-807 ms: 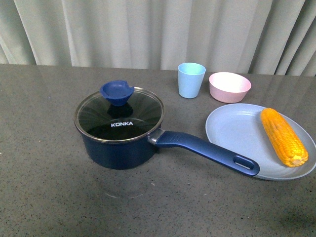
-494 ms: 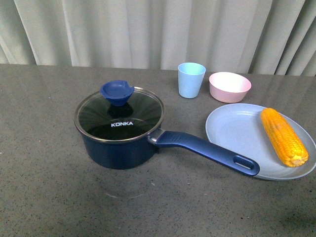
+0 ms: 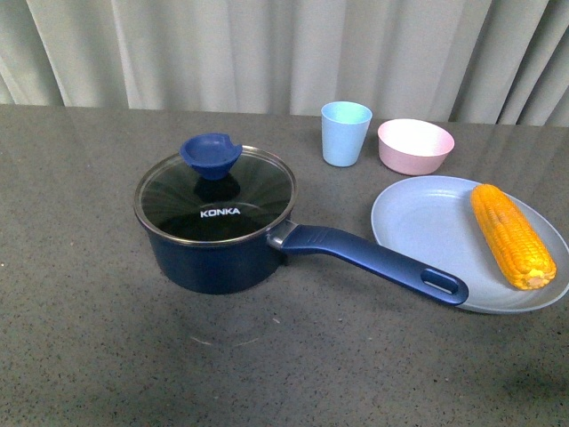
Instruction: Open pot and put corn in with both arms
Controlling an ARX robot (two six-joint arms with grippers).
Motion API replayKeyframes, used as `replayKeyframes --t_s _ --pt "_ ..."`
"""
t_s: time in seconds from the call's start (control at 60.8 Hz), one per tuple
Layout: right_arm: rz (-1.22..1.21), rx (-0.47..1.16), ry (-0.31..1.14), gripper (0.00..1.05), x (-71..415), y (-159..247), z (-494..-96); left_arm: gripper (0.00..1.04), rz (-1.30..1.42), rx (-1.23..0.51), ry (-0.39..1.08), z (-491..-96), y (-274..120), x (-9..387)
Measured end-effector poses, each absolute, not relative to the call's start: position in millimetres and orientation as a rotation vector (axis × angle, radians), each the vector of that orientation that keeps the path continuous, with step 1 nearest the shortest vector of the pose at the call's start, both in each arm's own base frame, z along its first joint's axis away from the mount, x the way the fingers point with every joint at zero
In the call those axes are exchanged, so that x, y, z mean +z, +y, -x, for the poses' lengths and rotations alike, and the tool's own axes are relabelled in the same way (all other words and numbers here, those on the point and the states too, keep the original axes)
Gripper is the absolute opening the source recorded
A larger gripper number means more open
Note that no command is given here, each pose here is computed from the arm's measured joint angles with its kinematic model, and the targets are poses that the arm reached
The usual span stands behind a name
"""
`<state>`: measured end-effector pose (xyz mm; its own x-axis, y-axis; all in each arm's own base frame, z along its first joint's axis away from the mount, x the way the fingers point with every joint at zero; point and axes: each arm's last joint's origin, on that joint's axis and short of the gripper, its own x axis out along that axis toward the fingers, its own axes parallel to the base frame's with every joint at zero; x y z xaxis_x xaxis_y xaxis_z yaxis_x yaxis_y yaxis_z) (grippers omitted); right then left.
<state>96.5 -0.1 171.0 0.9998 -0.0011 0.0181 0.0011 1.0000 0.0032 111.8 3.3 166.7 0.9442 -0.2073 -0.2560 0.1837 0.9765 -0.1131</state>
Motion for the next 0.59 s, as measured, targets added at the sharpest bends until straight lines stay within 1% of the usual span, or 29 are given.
replayKeyframes --t_s 0.132,0.247,0.412,0.477,0.593 --pt "-0.003 -0.001 -0.018 0.96 171 0 -97 0.96 0.086 -0.203 0.225 -145 6 186" --pt "-0.003 -0.001 -0.018 0.96 171 0 -97 0.96 0.084 -0.213 0.206 -174 3 191" --pt "-0.003 -0.001 -0.018 0.96 171 0 -97 0.96 0.092 -0.242 0.23 -222 -12 180" --pt "-0.003 -0.001 -0.018 0.96 171 0 -97 0.96 0.093 -0.274 0.275 -247 -26 168" --pt "-0.003 -0.001 -0.018 0.96 171 0 -97 0.96 0.088 -0.306 0.303 -269 -42 159"
